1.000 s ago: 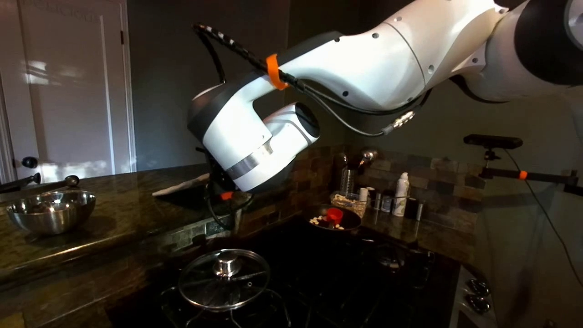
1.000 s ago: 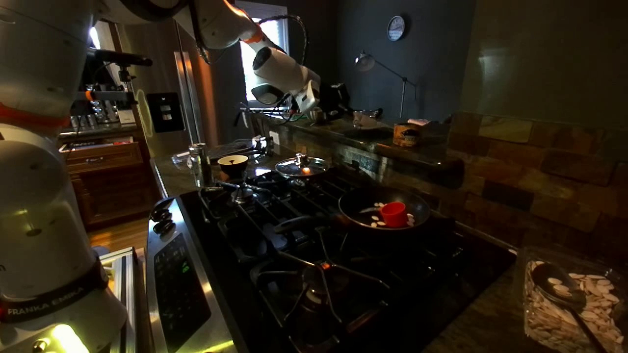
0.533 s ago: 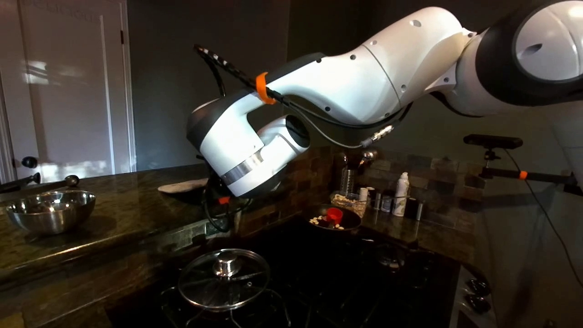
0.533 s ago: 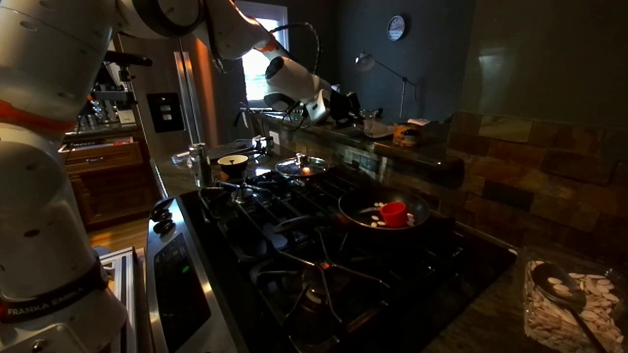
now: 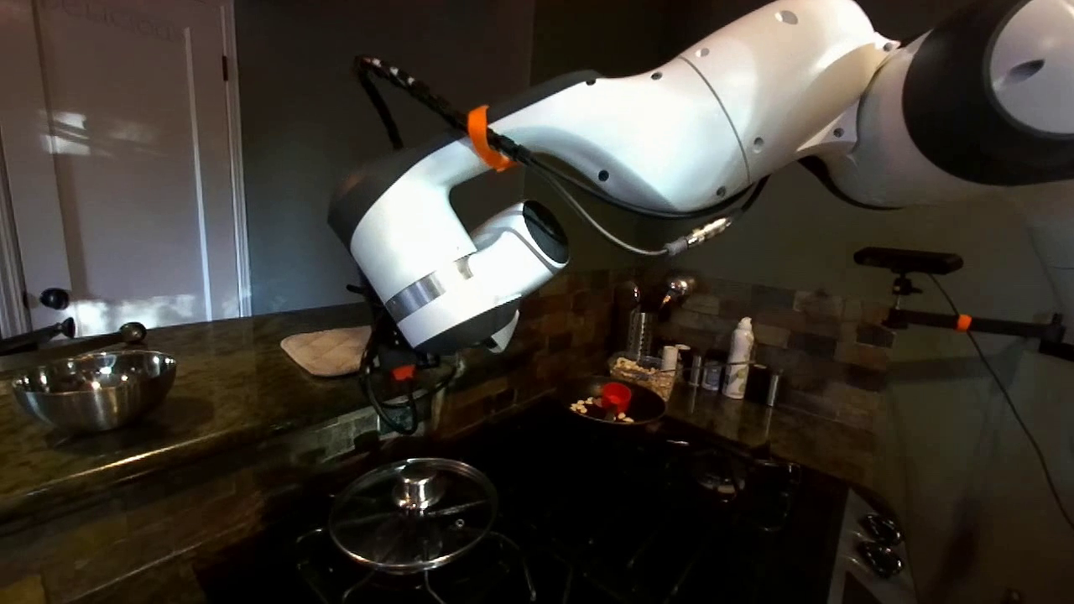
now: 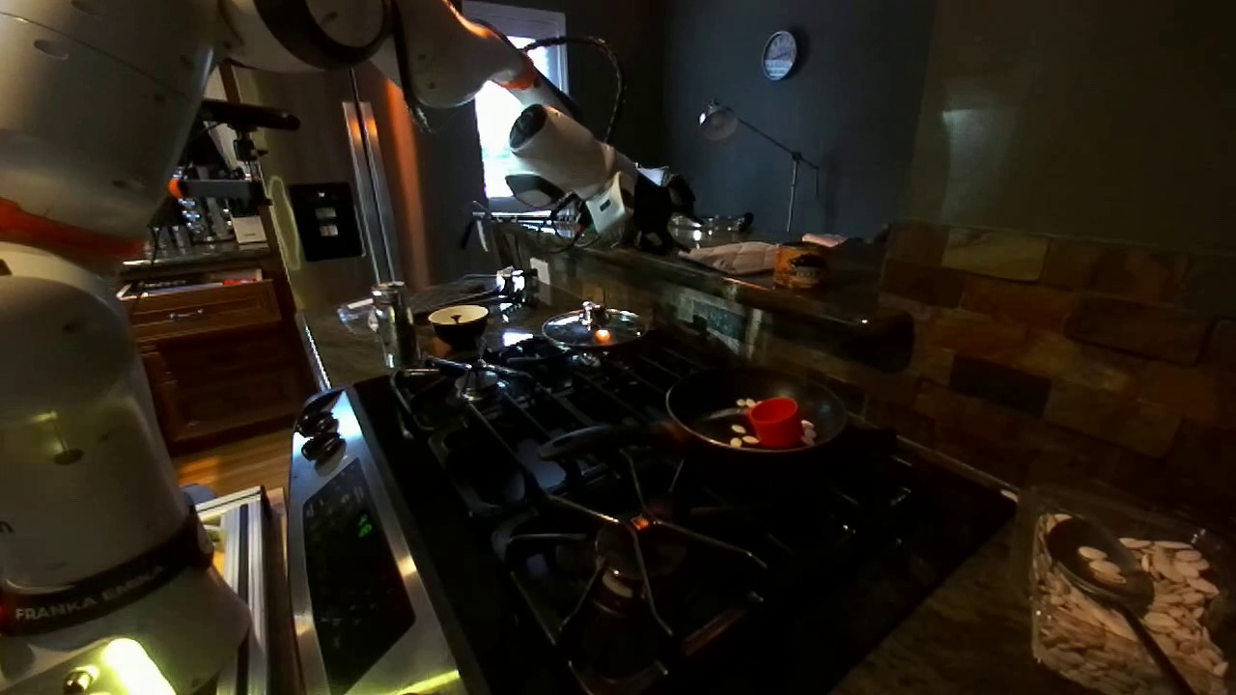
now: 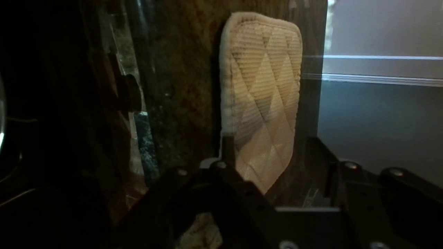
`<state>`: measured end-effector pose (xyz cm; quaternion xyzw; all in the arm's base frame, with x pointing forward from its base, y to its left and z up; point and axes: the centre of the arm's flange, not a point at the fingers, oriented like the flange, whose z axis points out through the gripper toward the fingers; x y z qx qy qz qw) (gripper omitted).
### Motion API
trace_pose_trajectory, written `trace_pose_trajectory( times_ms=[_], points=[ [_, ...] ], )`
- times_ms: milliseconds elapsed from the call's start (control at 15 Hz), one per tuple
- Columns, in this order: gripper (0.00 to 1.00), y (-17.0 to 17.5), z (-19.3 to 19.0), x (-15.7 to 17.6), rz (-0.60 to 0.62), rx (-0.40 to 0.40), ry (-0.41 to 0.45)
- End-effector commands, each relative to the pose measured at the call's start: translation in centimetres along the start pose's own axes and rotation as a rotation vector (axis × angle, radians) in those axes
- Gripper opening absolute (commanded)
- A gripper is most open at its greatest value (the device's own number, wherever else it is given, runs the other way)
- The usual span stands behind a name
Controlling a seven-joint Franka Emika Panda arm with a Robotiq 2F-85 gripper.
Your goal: Put the grey pot holder on the counter above the stove.
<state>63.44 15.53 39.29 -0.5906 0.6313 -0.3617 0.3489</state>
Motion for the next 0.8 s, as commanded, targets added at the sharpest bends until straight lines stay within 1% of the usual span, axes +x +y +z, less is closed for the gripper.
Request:
trace_pose_trajectory(
  times_ms=[0, 67, 133, 200, 267, 400, 467, 600, 667, 733],
  points=[
    [0.87, -2.7, -4.9, -1.3, -0.045, -0.029, 0.017],
    [0.94, -2.9, -6.5, -1.3, -0.075, -0.016, 0.013],
    [1.0, -3.1, -8.0, -1.2, -0.185, 0.002, 0.028],
    [1.0, -3.3, -9.4, -1.1, -0.244, 0.001, 0.034],
    [1.0, -3.4, -10.6, -0.9, -0.302, 0.007, 0.017],
    [1.0, -3.4, -12.5, -1.0, -0.402, 0.03, -0.048],
    [1.0, -3.3, -13.3, -1.0, -0.443, 0.055, -0.078],
    [1.0, -3.5, -14.7, -1.0, -0.513, 0.086, -0.148],
    [1.0, -3.6, -14.6, -0.8, -0.536, 0.102, -0.191],
    [1.0, -4.4, -12.8, -2.2, -0.473, 0.088, -0.118]
  ],
)
